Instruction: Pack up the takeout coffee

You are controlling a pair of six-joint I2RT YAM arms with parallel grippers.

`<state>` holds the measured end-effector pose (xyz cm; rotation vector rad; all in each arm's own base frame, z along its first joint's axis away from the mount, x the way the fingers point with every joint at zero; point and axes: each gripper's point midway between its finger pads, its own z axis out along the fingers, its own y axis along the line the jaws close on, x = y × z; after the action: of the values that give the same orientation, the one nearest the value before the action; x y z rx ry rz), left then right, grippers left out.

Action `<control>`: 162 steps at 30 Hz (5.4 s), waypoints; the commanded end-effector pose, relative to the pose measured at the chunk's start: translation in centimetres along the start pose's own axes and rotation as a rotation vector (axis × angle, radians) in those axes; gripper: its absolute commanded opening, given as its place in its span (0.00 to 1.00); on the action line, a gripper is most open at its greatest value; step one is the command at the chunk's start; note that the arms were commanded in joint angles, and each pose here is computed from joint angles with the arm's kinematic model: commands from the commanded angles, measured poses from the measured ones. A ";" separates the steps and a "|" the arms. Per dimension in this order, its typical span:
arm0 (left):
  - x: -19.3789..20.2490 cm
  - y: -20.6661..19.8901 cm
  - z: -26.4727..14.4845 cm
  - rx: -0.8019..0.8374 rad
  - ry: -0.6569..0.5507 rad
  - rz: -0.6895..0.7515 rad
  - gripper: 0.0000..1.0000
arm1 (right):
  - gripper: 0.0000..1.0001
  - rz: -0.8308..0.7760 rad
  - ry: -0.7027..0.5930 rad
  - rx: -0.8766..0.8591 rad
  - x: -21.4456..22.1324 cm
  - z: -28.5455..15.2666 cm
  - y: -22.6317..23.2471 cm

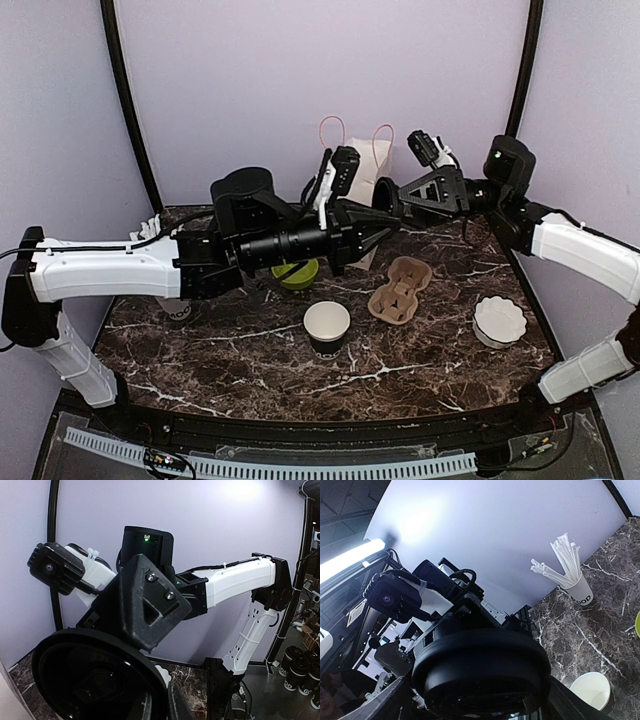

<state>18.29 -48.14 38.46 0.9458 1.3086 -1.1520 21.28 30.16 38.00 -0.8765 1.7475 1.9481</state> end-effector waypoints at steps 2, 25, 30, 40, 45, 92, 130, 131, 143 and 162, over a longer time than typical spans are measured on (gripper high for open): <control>-2.5 -0.5 -0.1 0.026 -0.063 0.020 0.13 | 0.81 -0.044 -0.004 0.002 -0.4 0.3 0.5; 4.1 2.5 -5.6 -0.225 0.269 0.022 0.65 | 0.59 -0.369 0.155 0.403 -0.1 -1.1 -5.2; 7.7 6.1 -12.8 -0.521 0.422 -0.026 0.64 | 0.59 -0.443 0.311 0.513 1.6 -1.8 -8.0; 6.0 9.9 -22.5 -0.900 0.346 -0.112 0.64 | 0.59 -0.521 0.669 0.609 6.0 1.9 -11.7; 4.4 9.8 -23.9 -0.905 0.239 -0.123 0.65 | 0.60 -0.540 0.835 0.592 8.7 4.6 -12.9; 5.2 8.8 -24.9 -0.846 0.233 -0.130 0.67 | 0.86 -0.617 1.174 0.642 15.0 9.3 -17.3; 18.1 9.5 -14.5 -0.649 0.524 -0.670 0.67 | 0.66 -0.511 0.800 0.754 13.6 1.5 -17.9; 18.3 9.5 -14.4 -0.650 0.530 -0.674 0.67 | 0.66 -0.515 0.799 0.752 13.5 1.7 -18.0; 20.4 10.1 -14.7 -0.669 0.563 -0.704 0.66 | 0.65 -0.502 0.806 0.749 13.3 2.7 -19.6; 21.5 10.5 -15.4 -0.650 0.564 -0.736 0.65 | 0.64 -0.470 0.801 0.733 12.7 3.9 -20.4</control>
<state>23.54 -33.42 14.93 0.2986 2.4415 -0.8561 23.87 34.78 13.71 -1.6890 2.1520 0.5408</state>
